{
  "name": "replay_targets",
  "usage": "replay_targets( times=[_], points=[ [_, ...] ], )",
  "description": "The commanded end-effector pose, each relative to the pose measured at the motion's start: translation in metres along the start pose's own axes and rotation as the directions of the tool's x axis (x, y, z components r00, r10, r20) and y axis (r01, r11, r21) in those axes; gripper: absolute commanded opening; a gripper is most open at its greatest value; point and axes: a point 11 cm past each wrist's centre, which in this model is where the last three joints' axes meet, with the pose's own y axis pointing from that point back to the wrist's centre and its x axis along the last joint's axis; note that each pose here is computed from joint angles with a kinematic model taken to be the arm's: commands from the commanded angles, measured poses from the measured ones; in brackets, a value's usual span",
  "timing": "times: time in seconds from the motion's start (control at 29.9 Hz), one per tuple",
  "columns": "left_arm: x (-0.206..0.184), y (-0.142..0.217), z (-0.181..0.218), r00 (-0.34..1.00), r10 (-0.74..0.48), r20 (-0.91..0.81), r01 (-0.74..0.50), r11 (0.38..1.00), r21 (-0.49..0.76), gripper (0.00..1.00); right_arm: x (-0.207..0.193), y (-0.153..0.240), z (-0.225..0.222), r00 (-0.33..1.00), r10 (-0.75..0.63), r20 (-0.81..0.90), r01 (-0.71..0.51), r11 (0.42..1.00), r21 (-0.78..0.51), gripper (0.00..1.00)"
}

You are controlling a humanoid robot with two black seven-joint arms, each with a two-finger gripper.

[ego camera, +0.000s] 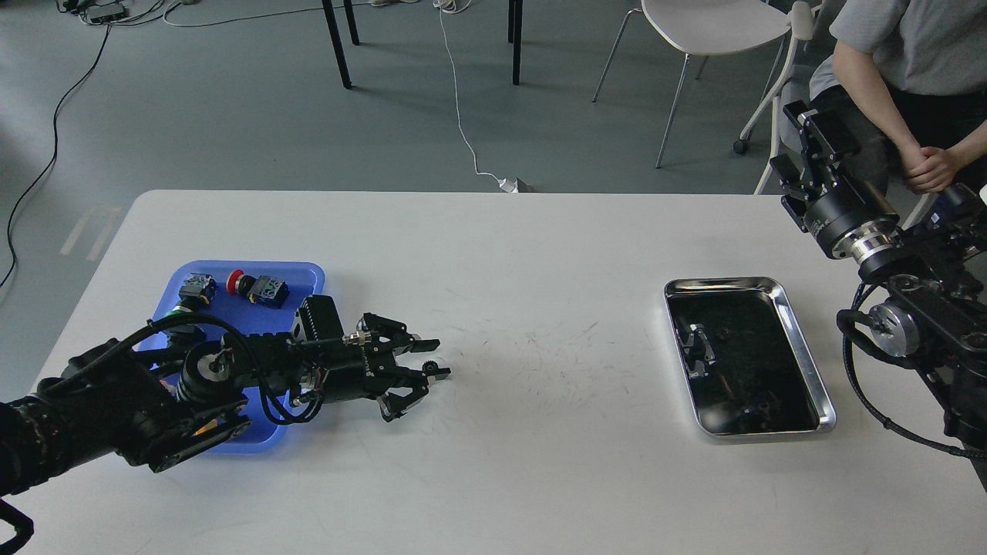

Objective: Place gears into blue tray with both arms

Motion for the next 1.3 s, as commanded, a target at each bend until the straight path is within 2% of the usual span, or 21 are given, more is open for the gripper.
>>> replay_targets(
  times=[0.0, 0.5, 0.57, 0.7, 1.27],
  points=[
    [-0.003, -0.001, 0.003, 1.0, 0.014, -0.002, -0.014, 1.0, -0.001, 0.41, 0.0, 0.002, 0.003, 1.0, 0.001, 0.001, -0.001, 1.0, -0.007, 0.94],
    [-0.004, 0.003, 0.004, 0.999, 0.029, -0.039, -0.028, 1.0, 0.009, 0.37, -0.001, 0.005, 0.008, 1.0, 0.0, 0.003, 0.0, 1.0, -0.017, 0.94],
    [-0.004, 0.003, 0.004, 0.999, 0.031, -0.039, -0.03, 0.999, 0.01, 0.33, -0.001, 0.004, 0.007, 1.0, 0.0, 0.003, 0.0, 1.0, -0.015, 0.94],
    [-0.005, 0.003, 0.003, 0.999, 0.028, -0.043, -0.028, 1.0, 0.015, 0.32, 0.001, 0.005, 0.008, 1.0, 0.002, -0.001, -0.002, 1.0, -0.02, 0.94],
    [-0.018, 0.006, 0.012, 0.997, 0.015, -0.072, -0.015, 1.0, 0.007, 0.32, 0.002, 0.006, 0.01, 1.0, 0.004, -0.002, -0.004, 1.0, -0.024, 0.94]
  ],
)
